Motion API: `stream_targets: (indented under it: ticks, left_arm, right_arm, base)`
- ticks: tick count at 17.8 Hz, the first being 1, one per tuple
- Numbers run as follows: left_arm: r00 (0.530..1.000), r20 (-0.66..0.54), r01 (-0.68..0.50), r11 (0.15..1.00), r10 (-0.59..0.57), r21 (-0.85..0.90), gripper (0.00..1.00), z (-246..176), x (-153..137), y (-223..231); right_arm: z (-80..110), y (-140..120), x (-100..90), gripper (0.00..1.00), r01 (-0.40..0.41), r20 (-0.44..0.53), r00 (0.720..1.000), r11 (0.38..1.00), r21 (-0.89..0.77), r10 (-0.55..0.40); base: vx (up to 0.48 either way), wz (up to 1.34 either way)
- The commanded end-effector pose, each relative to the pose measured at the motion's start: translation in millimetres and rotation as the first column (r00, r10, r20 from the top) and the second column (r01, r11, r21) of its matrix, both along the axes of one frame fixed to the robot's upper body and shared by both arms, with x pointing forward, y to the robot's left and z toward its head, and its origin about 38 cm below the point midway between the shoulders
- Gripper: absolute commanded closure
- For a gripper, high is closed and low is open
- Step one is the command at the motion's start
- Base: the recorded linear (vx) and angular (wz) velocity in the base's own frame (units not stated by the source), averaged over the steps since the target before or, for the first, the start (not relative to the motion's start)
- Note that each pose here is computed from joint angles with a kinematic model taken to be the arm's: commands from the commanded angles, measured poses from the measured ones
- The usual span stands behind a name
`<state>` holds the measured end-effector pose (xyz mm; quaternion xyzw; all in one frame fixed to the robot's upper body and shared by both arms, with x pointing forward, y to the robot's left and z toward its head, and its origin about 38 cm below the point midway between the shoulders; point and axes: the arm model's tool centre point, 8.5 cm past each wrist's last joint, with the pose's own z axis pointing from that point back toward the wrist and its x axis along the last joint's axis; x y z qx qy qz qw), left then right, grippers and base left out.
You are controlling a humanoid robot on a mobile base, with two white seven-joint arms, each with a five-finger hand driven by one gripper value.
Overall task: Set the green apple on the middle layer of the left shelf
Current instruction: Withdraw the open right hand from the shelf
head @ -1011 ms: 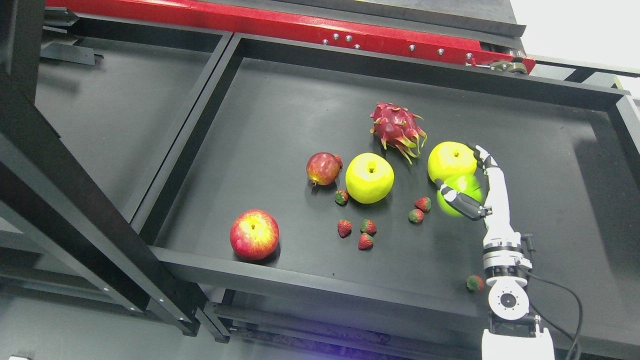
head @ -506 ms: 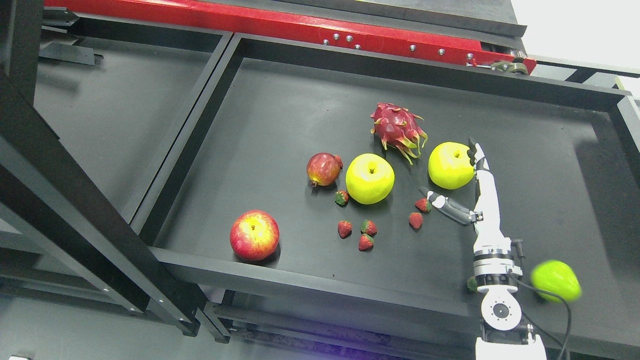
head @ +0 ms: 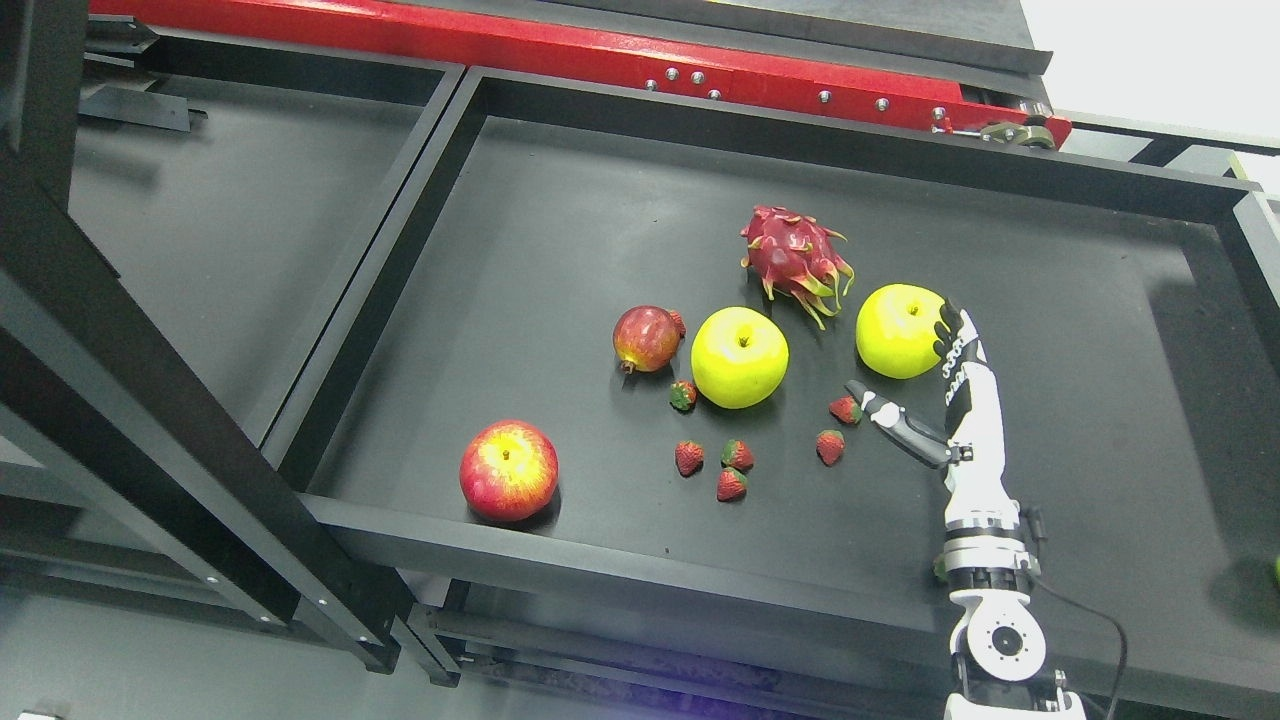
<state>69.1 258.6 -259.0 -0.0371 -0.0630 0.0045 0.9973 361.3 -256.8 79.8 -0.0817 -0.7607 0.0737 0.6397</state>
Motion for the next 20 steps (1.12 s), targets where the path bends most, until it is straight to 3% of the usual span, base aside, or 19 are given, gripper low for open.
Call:
stream_targets:
  ticks: [1, 20]
  left_arm:
    - [1.000, 0.000, -0.001, 1.000, 0.001, 0.017, 0.00, 0.9, 0.1, 11.2]
    - [1.000, 0.000, -0.002, 1.000, 0.002, 0.018, 0.00, 0.9, 0.1, 11.3]
  right_arm:
    - [-9.7, -0.4, -18.2, 0.00, -0.022, 0.006, 1.000, 0.999, 0.047, 0.022]
    - [-5.5, 1.2, -18.7, 0.00, -0.027, 0.012, 1.000, 0.999, 0.047, 0.027]
  base:
    - [0.000, 0.00]
    - [0.000, 0.00]
